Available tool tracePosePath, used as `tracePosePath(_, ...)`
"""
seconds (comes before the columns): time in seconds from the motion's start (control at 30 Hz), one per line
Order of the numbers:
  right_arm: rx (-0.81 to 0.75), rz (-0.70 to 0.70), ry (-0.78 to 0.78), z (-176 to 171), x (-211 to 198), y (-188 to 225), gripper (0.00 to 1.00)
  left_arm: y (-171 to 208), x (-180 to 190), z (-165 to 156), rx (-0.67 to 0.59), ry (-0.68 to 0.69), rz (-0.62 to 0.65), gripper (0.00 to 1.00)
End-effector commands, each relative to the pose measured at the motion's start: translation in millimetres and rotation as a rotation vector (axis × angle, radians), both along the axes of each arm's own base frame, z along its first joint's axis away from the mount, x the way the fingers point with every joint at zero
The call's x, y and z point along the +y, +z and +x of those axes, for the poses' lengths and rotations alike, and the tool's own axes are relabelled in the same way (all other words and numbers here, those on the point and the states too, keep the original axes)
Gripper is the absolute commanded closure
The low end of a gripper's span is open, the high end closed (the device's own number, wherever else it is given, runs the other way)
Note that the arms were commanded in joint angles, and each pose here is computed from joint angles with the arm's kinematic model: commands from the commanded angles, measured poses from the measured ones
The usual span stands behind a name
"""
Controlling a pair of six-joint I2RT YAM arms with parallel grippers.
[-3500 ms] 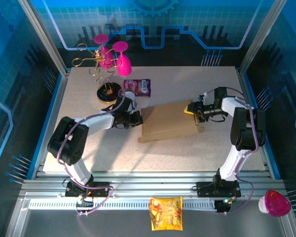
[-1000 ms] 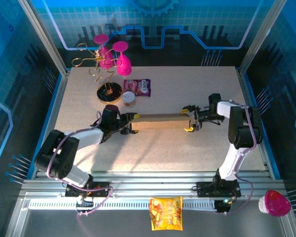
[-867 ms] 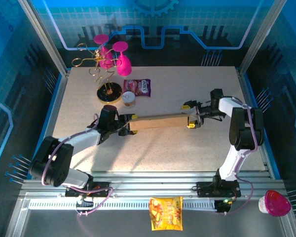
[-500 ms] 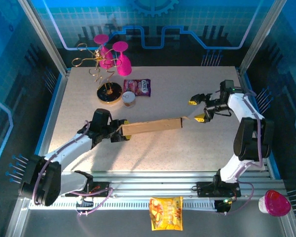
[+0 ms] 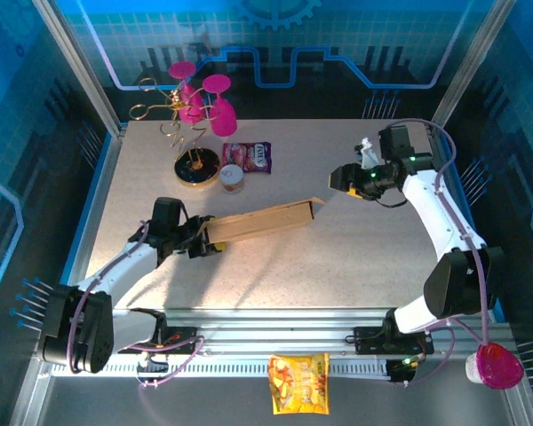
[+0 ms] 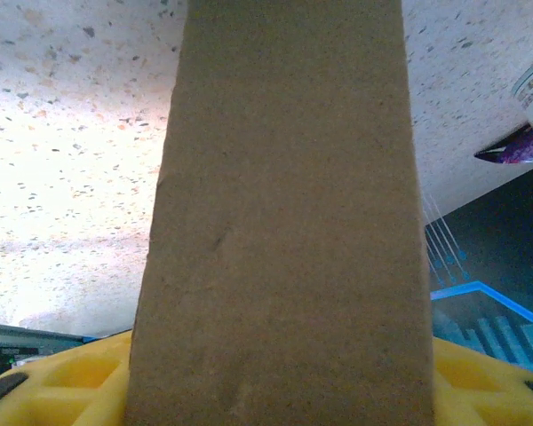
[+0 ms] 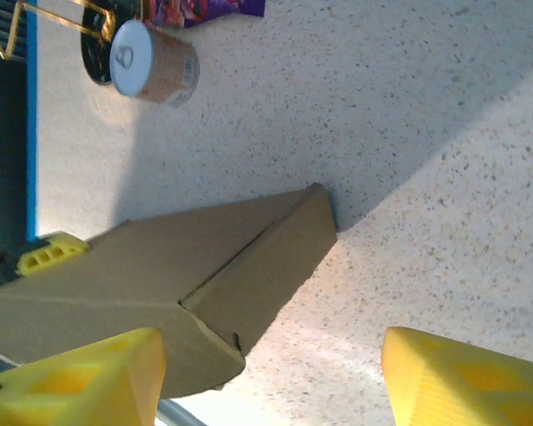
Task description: Fold the paper box
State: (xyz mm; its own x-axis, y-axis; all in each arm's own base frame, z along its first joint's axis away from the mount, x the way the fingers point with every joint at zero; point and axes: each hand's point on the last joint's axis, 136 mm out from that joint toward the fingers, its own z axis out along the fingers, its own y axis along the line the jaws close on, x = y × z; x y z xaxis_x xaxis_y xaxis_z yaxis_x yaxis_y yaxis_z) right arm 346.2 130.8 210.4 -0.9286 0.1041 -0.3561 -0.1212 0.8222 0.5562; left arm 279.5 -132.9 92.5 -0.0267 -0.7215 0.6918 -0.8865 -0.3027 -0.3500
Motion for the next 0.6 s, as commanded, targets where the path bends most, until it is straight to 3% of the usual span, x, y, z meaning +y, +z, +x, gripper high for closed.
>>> tracePosePath(0.0, -0.205, -0.137, 0.159, 2, 6, 19, 0.34, -21, 12, -13, 0.118, 0.053, 0.007, 0.51)
tracePosePath(0.23, -0.506, -0.208, 0.382, 2, 32, 39, 0.34, -23, 15, -12, 0.110, 0.027, -0.007, 0.49)
tracePosePath(0.37, -0.509, -0.290, 0.507, 0, 44, 31, 0.37, -24, 17, -10, 0.112, 0.020, -0.006, 0.48)
tracePosePath(0.57, -0.503, -0.345, 0.627, -14, 63, 21, 0.50, -23, 19, -3, 0.113, 0.012, -0.001, 0.47)
